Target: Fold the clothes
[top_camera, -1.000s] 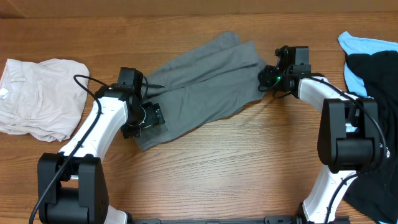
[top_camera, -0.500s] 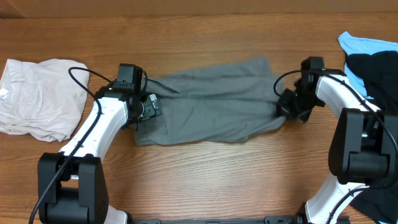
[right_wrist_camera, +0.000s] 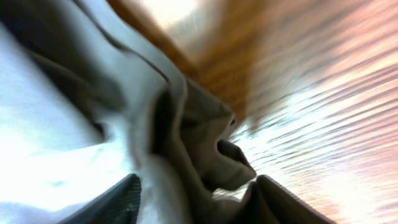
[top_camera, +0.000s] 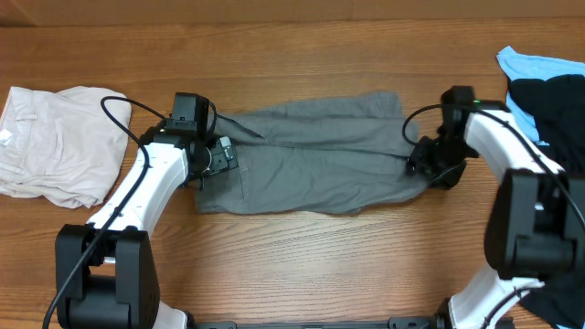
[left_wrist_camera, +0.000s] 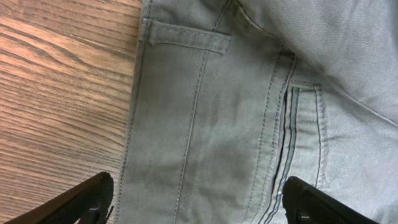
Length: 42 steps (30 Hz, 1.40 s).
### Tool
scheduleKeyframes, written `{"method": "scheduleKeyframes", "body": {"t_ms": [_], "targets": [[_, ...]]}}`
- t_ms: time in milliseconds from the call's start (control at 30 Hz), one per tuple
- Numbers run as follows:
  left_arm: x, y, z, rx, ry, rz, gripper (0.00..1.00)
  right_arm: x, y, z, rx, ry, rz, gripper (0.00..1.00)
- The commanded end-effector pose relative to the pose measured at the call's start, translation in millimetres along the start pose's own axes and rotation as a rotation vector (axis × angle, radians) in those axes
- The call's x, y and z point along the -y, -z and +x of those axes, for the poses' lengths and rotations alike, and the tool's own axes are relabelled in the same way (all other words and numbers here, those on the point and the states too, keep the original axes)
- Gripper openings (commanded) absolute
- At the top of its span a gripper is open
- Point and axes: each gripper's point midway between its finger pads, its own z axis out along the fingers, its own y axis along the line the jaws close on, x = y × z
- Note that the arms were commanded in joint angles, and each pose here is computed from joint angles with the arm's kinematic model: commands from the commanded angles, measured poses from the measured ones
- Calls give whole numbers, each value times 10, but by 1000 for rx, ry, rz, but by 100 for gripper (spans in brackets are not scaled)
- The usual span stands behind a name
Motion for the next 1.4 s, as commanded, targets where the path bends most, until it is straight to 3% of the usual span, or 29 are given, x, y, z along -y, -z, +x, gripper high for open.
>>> {"method": "scheduleKeyframes", "body": {"t_ms": [0,167,400,600,733,833,1267,1367], "targets": [[-43,-44,35,-10,-25,-19,89,-171,553,-324,194,82,-69,72],[-26,-44,43,-13,-27,-12,90,-226,570,-413,227,110,-83,78],[-42,-43,75,-26,-27,-18,91,-245,411,-336,204,145,-93,69],[-51,-42,93,-34,-27,-22,90,-454,214,-247,169,277,-229,67],[-55,-42,100,-36,-27,-23,91,-450,149,-264,163,276,-227,58],[-56,-42,101,-37,-27,-24,90,-451,147,-265,163,276,-227,45],[-56,-42,102,-38,-27,-24,91,-539,-36,-245,140,303,-215,45],[-60,-41,109,-40,-28,-25,91,-560,-83,-252,137,308,-215,40]]}}
